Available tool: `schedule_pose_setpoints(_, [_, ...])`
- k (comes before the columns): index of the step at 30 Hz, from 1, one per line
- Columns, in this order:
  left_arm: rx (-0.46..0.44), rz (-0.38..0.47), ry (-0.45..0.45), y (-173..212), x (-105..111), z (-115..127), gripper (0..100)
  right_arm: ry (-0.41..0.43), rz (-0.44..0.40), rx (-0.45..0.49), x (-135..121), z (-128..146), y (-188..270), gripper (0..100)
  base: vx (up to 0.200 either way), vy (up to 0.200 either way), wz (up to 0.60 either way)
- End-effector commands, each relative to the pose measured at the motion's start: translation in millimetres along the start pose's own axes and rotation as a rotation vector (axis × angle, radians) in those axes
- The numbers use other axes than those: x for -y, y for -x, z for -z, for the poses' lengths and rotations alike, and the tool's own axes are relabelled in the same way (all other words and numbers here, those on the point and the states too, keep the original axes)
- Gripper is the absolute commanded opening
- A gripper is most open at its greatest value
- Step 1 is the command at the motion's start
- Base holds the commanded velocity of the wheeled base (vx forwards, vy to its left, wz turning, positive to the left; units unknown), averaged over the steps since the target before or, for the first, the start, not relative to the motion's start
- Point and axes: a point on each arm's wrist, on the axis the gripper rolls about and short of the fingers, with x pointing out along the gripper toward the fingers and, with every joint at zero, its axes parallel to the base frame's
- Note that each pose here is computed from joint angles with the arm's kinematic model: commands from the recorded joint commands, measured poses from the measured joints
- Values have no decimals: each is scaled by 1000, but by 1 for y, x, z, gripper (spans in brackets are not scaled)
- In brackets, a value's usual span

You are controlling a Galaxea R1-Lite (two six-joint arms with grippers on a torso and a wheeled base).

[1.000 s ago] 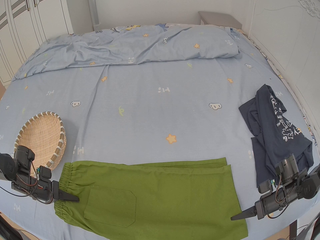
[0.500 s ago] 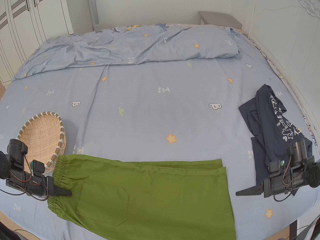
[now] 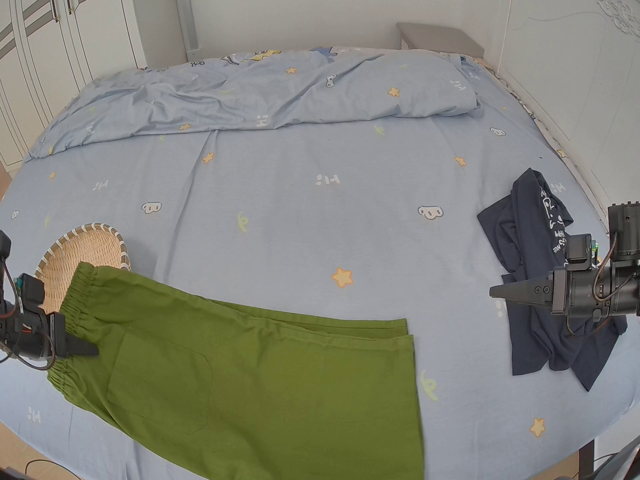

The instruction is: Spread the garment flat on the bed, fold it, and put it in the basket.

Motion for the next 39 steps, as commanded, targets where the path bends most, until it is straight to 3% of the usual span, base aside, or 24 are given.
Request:
schedule_pose_setpoints(1, [78,-79,-43,25,11,-14,0,32,-19,32,-12,-6,8,100,0,0,0])
schedule_pose_setpoints(11, [3,-37,-139,31,41,-8,0,34,-23,25,-13,-5,7,100,0,0,0])
schedule_pose_setpoints(20, [-86,98,-206,47,110,-8,0,29,-21,22,-13,-4,6,100,0,0,0])
schedule_pose_setpoints(25, [-115,100,-265,39,133,-7,0,20,-18,11,-13,-4,7,100,0,0,0])
schedule_pose_setpoints(39, [-249,190,-243,8,194,2,0,12,-12,4,-10,-4,5,100,0,0,0])
